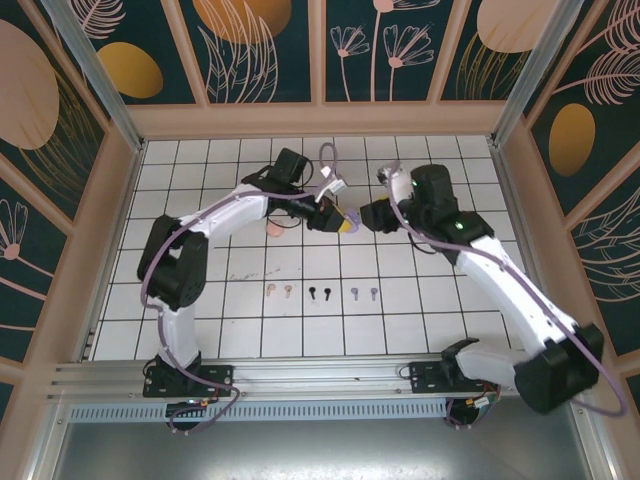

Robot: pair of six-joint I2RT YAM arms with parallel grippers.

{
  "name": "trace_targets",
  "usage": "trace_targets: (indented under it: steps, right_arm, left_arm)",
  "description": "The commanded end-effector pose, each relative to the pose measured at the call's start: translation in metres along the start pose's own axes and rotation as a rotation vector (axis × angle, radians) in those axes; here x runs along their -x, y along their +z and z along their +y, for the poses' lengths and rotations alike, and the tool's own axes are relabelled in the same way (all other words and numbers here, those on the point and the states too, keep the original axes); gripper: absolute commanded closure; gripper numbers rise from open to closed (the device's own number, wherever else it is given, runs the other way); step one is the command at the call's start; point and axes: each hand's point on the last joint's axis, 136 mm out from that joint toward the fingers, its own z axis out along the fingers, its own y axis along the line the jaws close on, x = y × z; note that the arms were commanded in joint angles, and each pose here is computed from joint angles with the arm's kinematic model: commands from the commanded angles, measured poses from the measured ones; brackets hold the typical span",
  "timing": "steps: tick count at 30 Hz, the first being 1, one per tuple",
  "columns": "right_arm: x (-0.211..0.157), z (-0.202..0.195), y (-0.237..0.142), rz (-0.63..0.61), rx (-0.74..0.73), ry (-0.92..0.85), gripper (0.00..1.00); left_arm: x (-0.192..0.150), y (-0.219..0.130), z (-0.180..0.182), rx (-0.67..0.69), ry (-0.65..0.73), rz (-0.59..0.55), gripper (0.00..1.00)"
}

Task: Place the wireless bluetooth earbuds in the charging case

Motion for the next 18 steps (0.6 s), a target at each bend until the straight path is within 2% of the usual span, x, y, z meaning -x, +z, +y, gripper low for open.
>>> trace_targets:
  steps: [1, 6, 12, 14, 18]
  right_arm:
    - [-0.019, 0.006, -0.015, -0.006, 0.012, 0.153, 0.48]
    - [-0.057, -0.002, -0.014, 0.041, -0.074, 0.353, 0.48]
    - [-0.1, 0.001, -0.004, 0.108, -0.162, 0.493, 0.48]
    - [-0.112, 0.001, -0.003, 0.12, -0.191, 0.54, 0.48]
    - [-0.128, 0.004, -0.004, 0.122, -0.23, 0.587, 0.48]
  left_arm:
    - [0.062, -0.038, -0.013, 0.115, 0.144, -0.232, 1.0]
    - [0.076, -0.064, -0.021, 0.243, 0.2, -0.366, 1.0]
    - [0.082, -0.095, -0.029, 0.388, 0.292, -0.536, 1.0]
    - [0.085, -0.108, -0.035, 0.431, 0.345, -0.622, 1.0]
    - [0.069, -0.133, -0.054, 0.484, 0.475, -0.818, 1.0]
